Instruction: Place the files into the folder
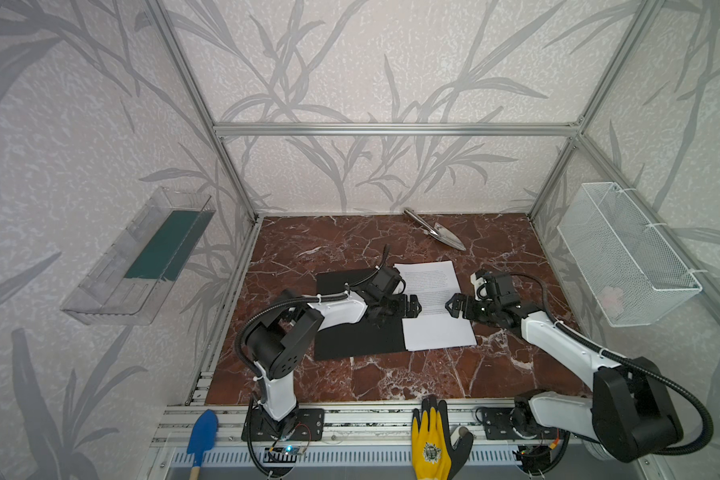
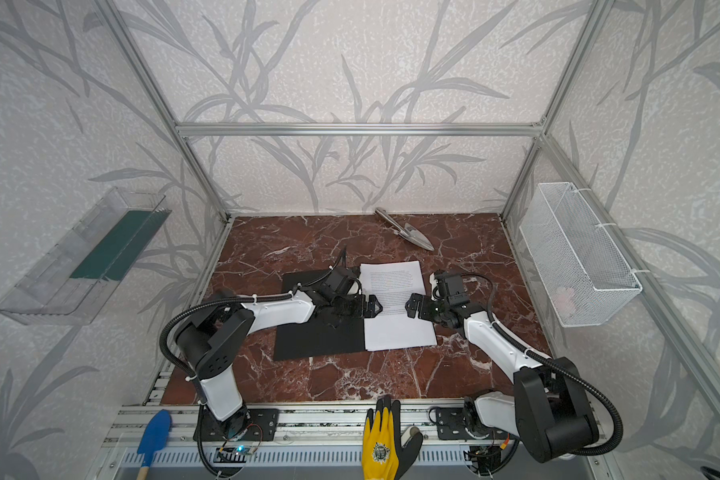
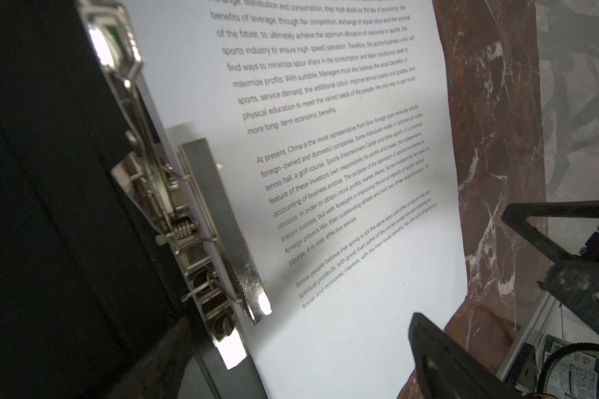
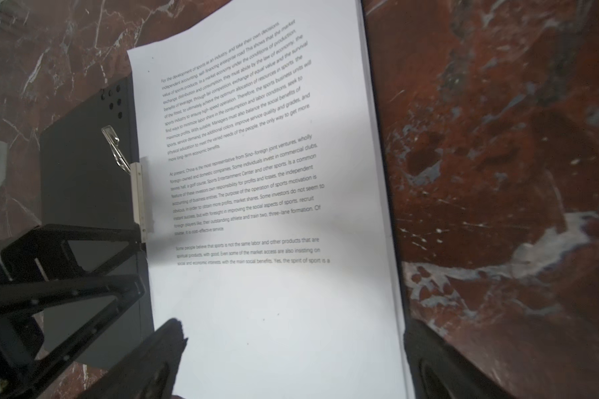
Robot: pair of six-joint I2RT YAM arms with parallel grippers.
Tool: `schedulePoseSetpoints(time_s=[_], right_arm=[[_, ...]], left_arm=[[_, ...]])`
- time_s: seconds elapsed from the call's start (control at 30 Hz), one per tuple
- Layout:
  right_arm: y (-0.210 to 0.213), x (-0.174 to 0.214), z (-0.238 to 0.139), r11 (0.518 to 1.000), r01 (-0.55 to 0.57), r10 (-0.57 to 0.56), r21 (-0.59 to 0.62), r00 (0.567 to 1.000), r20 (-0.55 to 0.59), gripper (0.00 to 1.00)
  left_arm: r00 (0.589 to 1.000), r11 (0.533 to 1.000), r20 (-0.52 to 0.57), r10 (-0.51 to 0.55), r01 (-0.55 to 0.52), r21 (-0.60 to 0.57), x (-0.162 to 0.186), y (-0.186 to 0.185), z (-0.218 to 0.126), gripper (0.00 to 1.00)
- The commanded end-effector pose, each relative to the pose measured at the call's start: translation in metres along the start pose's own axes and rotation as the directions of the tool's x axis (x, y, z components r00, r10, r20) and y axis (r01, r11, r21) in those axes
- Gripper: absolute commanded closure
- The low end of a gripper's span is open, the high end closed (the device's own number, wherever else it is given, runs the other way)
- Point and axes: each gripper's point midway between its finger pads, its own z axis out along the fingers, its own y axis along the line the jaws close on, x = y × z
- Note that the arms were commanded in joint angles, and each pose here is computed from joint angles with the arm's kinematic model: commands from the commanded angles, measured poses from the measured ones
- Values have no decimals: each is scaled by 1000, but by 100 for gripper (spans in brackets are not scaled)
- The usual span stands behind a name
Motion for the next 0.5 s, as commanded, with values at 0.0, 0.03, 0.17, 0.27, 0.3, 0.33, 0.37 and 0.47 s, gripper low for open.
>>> schedulePoseSetpoints(time_s=[0.0, 0.03, 0.17, 0.27, 0.3, 0.33, 0.37, 0.47], right_arm=[[-14, -1, -10, 998, -19, 17, 56, 999, 46, 1], [-14, -1, -12, 998, -18, 15, 60, 998, 57, 1], [-13, -4, -19, 998, -8, 3, 54, 996, 87, 1], [-8, -5, -21, 1000, -1, -2, 28, 995, 95, 1], [-7, -5, -21, 1000, -1, -1, 18, 996, 94, 1], [-5, -5, -21, 1000, 1, -2, 12, 996, 93, 1], [-5, -5, -21, 1000, 3, -4, 8, 996, 92, 1], [-1, -5, -22, 1000, 12, -11, -9, 995, 95, 1]], left_arm=[[996, 999, -72, -43, 44, 13, 13, -7, 10, 1], [996, 998, -69, -53, 54, 17, 11, -6, 9, 1], [996, 995, -29, -90, 91, 31, -2, 5, -9, 1], [997, 995, -1, -77, 77, 57, -14, 11, -23, 1], [997, 994, -5, -80, 80, 79, -16, 10, -26, 1], [997, 992, -1, -80, 79, 102, -21, 10, -29, 1], [997, 990, 4, -76, 76, 117, -25, 9, -31, 1], [999, 990, 19, -48, 45, 135, -39, 13, -33, 1]])
